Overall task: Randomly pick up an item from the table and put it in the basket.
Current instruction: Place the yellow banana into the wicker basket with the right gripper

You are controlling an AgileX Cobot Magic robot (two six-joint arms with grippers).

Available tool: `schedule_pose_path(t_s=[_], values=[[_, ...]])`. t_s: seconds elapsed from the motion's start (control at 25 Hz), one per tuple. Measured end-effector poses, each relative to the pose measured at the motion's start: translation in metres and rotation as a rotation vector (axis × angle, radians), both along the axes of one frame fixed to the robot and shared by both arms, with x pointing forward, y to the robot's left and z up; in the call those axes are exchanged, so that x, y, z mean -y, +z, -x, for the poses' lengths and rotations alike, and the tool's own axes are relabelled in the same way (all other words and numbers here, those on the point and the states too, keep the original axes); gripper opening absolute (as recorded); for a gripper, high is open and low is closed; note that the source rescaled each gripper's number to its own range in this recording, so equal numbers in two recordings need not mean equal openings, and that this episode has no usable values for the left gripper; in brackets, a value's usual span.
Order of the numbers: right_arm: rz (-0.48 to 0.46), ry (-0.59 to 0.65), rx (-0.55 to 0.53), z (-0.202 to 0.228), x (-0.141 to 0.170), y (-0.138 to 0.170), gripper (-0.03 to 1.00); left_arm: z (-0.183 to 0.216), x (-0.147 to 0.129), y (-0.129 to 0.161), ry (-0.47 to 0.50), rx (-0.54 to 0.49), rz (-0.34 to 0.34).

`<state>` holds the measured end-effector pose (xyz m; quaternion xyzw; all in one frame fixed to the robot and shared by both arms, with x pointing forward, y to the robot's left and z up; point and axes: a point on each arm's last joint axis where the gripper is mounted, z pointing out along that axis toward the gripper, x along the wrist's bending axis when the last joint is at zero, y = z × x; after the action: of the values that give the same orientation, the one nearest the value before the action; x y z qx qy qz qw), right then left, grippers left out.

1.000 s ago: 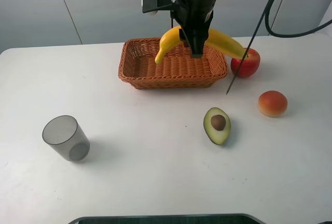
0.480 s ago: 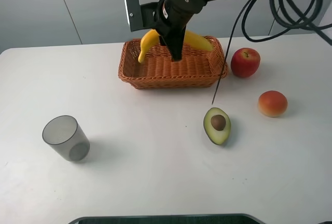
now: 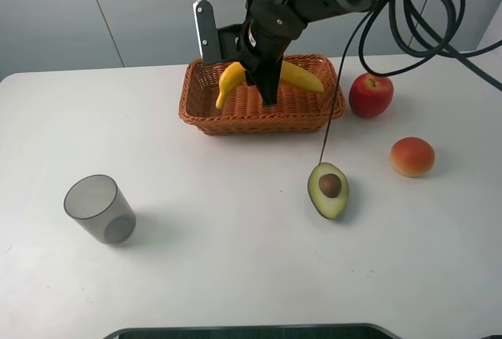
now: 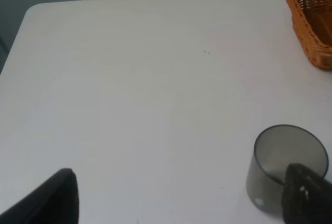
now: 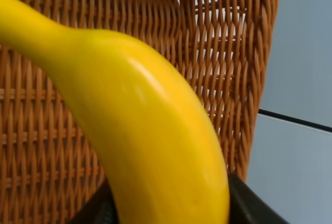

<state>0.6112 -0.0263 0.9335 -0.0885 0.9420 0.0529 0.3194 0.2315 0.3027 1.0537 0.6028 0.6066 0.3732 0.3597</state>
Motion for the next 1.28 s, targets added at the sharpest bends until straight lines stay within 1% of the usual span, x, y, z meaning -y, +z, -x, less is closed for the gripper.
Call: schedule_pose_path(t_s=[0.32,0.6,0.64,0.68,0.72,0.8,0.84,0.88,0.96,1.0,1.12,1.24,1.28], values=[[0.010,0.008,0.008,0.000,0.000,0.000,0.00,0.000,0.000,0.000,-0.003,0.000,-0.005],[-0.004,0.013,0.016,-0.001,-0.001,0.001,0.00,0.000,0.000,0.000,-0.003,0.000,-0.005],[-0.007,0.013,0.017,-0.001,-0.001,0.001,0.04,0.000,0.000,0.000,0.000,0.000,0.000],[-0.008,0.011,0.017,-0.001,-0.001,0.001,0.17,0.000,0.000,0.000,0.000,0.000,0.000],[-0.008,0.013,0.019,-0.001,-0.001,0.001,0.34,0.000,0.000,0.000,0.000,0.000,0.000],[-0.008,0.013,0.021,-0.001,-0.001,0.001,0.76,0.000,0.000,0.000,0.000,0.000,0.000],[-0.007,0.014,0.023,-0.001,-0.001,0.001,0.88,0.000,0.000,0.000,0.000,0.000,0.000],[-0.004,0.016,0.026,-0.002,-0.001,0.001,0.95,0.000,0.000,0.000,0.000,0.000,0.000],[0.000,0.019,0.032,-0.002,-0.001,0.002,0.99,0.000,0.000,0.000,0.000,0.000,0.000],[-0.002,0.017,0.034,-0.002,-0.001,0.004,0.99,0.000,0.000,0.000,0.000,0.000,0.000],[-0.049,-0.026,0.050,-0.001,0.001,0.019,1.00,0.000,0.000,0.000,0.000,0.000,0.000],[-0.129,-0.141,0.058,0.004,0.007,0.047,1.00,0.000,0.000,0.000,0.000,0.000,0.000],[-0.155,-0.197,0.047,0.006,0.010,0.054,1.00,0.000,0.000,0.000,0.000,0.000,0.000]])
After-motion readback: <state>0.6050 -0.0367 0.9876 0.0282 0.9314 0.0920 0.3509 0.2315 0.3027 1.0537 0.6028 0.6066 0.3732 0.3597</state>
